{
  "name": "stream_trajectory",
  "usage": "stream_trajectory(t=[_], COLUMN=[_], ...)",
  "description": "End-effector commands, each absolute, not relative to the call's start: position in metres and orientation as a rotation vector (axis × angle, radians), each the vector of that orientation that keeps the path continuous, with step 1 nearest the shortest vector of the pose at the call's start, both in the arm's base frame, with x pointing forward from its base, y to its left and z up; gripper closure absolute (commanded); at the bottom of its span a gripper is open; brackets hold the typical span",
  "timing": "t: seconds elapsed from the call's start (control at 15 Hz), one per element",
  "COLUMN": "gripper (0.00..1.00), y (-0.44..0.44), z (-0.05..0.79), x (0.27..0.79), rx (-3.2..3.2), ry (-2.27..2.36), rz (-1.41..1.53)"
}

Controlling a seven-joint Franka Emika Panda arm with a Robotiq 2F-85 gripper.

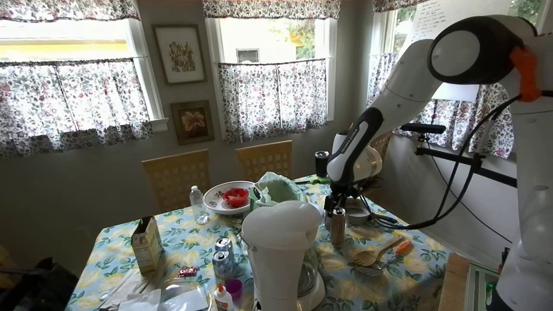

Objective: Put the can in the bin

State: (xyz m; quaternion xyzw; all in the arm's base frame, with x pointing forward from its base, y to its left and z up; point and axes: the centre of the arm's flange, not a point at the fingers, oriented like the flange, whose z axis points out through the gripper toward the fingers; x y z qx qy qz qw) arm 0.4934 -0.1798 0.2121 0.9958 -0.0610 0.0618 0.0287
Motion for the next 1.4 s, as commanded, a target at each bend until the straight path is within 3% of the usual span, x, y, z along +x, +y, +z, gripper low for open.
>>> stream_trajectory(t=[0.0, 0.27, 0.73, 1.33], gripper=[0.34, 0.62, 0.63, 0.63], y=[-0.186, -0.187, -0.176, -0.159], z=[0.204, 0.203, 0.243, 0.363], x=[0.503, 0.505, 0.490, 0.471], rx=[3.050, 3.046, 3.060, 2.977], ry=[-0.175, -0.164, -0.137, 0.061], rz=[0.192, 0.188, 0.194, 0.246])
